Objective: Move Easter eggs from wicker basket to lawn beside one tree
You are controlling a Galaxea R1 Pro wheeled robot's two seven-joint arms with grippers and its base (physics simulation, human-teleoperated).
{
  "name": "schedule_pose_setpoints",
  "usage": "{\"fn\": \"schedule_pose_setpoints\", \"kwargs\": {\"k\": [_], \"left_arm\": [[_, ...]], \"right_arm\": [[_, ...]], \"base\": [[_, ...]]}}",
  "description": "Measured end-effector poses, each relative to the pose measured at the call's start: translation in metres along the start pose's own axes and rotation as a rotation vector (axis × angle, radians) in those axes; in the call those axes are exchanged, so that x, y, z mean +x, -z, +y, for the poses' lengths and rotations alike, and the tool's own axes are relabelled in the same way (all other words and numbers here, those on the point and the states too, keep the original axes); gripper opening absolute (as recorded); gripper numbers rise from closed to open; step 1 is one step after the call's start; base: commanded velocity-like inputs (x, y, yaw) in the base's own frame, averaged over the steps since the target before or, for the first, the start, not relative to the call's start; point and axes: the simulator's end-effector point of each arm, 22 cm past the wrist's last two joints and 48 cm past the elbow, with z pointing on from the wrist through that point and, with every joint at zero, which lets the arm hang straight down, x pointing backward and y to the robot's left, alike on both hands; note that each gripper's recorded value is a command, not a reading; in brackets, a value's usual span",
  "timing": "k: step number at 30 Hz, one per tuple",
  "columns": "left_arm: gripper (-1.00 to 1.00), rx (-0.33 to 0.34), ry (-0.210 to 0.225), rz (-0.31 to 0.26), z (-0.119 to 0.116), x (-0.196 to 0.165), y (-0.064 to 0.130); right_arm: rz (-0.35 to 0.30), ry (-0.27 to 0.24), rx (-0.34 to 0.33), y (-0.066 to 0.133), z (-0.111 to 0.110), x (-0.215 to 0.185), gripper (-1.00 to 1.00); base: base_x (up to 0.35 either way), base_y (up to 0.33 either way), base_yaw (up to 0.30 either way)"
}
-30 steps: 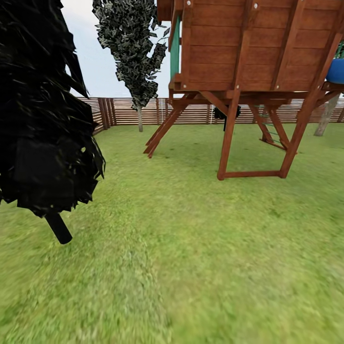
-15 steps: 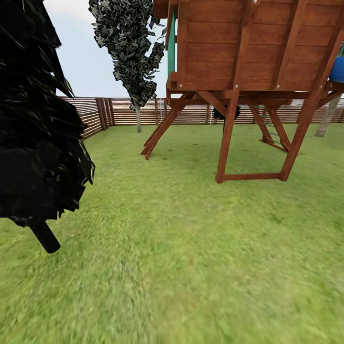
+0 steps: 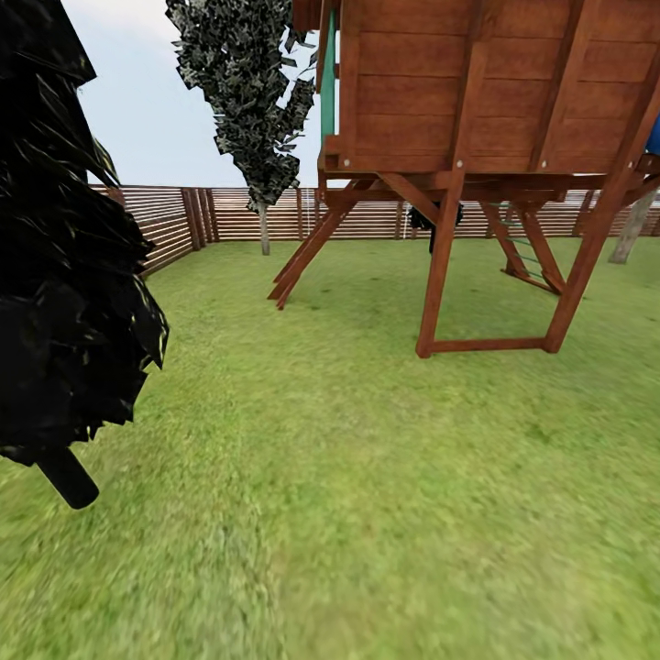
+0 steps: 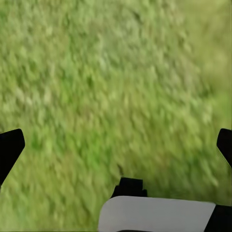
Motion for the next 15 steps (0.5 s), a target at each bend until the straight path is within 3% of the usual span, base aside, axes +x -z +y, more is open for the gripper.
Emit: {"fn": "schedule_pose_setpoints", "kwargs": {"k": [9,15], "left_arm": [[1.0,0.001,0.019,-0.015,-0.004,-0.008,0.0],[1.0,0.014,0.032,-0.057,-0.013,-0.028,-0.001]], "right_arm": [[0.002,0.0,0.001,0.0,0.0,0.001,1.0],[0.001,0.0,0.001,0.0,0.0,0.0,1.0]], "base": [[0.053,0.0,0.0],[0.001,0.0,0.0]]}}
